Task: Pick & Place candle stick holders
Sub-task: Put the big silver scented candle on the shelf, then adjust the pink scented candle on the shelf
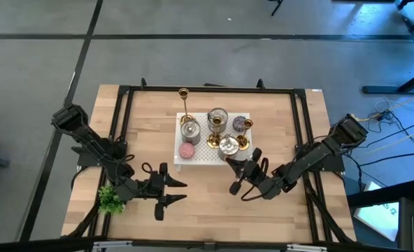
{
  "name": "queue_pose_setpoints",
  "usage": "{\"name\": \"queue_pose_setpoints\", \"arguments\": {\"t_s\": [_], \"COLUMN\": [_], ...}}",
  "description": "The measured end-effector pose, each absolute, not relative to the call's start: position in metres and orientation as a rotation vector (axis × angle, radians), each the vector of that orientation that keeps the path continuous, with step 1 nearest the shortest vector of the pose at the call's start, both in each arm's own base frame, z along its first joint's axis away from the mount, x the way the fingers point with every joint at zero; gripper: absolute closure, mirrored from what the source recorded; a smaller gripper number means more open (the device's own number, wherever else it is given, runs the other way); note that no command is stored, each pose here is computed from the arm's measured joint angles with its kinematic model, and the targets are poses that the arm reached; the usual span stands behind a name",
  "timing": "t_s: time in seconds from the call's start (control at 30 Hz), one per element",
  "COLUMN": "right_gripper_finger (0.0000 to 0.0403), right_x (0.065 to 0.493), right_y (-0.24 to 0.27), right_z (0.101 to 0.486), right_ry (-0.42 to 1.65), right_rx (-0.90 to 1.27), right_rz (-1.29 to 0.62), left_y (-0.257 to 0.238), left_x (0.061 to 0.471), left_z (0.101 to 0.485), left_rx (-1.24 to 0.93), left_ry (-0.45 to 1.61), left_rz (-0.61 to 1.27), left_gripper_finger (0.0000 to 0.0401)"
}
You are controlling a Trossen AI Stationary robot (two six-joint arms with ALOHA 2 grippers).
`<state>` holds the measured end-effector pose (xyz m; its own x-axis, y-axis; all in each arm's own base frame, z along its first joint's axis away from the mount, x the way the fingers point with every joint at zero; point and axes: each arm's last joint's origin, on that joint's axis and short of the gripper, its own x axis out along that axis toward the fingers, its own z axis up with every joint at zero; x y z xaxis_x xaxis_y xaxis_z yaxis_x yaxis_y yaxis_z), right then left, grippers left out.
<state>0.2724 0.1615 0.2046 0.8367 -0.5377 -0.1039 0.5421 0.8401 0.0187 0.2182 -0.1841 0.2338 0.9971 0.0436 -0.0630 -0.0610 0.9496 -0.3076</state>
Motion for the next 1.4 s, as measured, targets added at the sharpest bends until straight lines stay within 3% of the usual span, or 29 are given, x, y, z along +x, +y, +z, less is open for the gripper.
{"name": "queue_pose_setpoints", "arguments": {"t_s": [0.63, 0.83, 1.0, 1.2, 1.4], "right_gripper_finger": [0.0403, 0.0403, 0.0403, 0.0403, 0.0403], "right_x": [0.271, 0.266, 0.257, 0.242, 0.235], "right_y": [0.162, 0.173, 0.188, 0.204, 0.211], "right_z": [0.205, 0.205, 0.208, 0.209, 0.209], "right_ry": [0.079, 0.083, 0.065, 0.05, 0.041], "right_rx": [0.077, 0.107, 0.135, 0.132, 0.128], "right_rz": [-0.603, -0.513, -0.45, -0.44, -0.45], "left_y": [-0.184, -0.184, -0.181, -0.176, -0.165], "left_x": [0.218, 0.218, 0.213, 0.204, 0.207], "left_z": [0.234, 0.232, 0.229, 0.222, 0.211], "left_rx": [-0.314, -0.303, -0.273, -0.229, -0.19], "left_ry": [0.056, 0.066, 0.037, -0.009, 0.027], "left_rz": [0.053, 0.059, 0.28, 0.565, 0.621], "left_gripper_finger": [0.0228, 0.0228, 0.0233, 0.0279, 0.0387]}}
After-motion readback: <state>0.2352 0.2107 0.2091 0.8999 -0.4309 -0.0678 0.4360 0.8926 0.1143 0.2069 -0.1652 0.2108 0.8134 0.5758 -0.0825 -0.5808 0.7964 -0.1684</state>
